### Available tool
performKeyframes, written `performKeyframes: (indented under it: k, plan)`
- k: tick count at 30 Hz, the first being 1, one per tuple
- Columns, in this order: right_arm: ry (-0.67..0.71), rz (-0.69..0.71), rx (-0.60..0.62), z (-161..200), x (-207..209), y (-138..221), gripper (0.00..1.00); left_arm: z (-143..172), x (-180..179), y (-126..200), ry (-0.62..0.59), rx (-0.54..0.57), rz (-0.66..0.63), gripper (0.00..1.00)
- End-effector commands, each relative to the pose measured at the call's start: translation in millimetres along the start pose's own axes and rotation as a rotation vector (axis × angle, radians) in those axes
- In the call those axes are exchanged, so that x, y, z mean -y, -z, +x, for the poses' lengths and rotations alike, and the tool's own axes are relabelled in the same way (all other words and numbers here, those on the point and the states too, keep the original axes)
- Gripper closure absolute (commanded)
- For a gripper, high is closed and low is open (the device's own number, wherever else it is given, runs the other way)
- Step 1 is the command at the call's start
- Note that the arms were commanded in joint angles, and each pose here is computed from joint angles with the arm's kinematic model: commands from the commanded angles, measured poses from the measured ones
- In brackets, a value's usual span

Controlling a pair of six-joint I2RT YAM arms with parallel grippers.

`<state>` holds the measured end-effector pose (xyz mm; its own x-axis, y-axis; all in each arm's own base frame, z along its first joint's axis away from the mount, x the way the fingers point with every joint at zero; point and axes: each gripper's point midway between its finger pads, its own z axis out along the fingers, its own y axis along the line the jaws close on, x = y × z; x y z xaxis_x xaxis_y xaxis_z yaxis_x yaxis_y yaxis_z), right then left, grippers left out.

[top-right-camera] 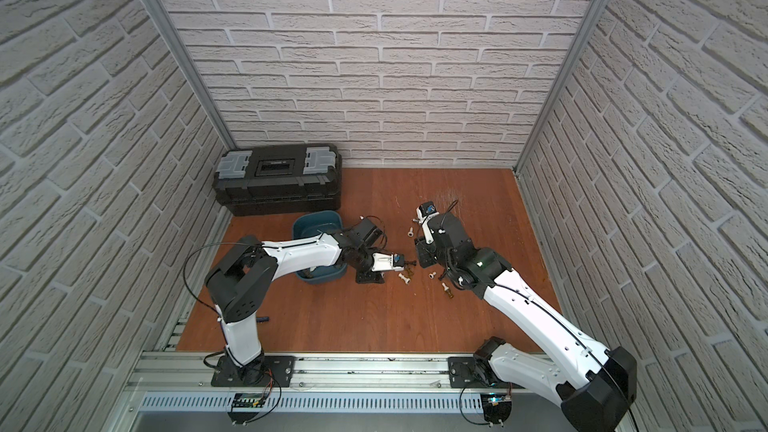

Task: Put the chess pieces into the storage box
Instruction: Pick up the chess piece at the center of the board, then place the chess piece in the storage box.

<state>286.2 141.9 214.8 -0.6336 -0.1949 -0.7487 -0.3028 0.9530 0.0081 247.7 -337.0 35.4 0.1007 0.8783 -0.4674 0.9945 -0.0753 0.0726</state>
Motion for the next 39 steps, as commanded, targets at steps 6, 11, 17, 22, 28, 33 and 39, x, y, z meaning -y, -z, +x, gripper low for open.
performKeyframes:
  k: [6, 11, 17, 22, 28, 33, 39]
  plan:
    - [-0.031, -0.018, 0.024, -8, -2, 0, 0.59, 23, 5, -13, 0.007, -0.073, 0.025, 0.61]
    - [-0.036, -0.018, 0.031, -11, -2, 2, 0.59, 28, 3, -11, 0.006, -0.085, 0.008, 0.68]
    - [-0.035, -0.007, 0.044, -14, 0, 5, 0.59, 21, 0, -4, 0.013, -0.073, -0.003, 0.83]
    - [-0.034, 0.003, 0.057, -18, 2, 5, 0.59, 8, -8, 17, 0.017, -0.019, -0.066, 0.88]
    - [-0.046, -0.004, 0.061, -22, 0, 6, 0.59, -18, -52, 88, 0.214, 0.173, -0.28, 0.9]
    - [-0.063, -0.028, 0.04, -21, -5, 0, 0.59, 12, -92, 163, 0.545, 0.274, -0.476, 0.89]
    - [-0.105, -0.085, 0.022, -25, -17, -5, 0.59, 131, -104, 199, 1.111, 0.17, -0.592, 0.89]
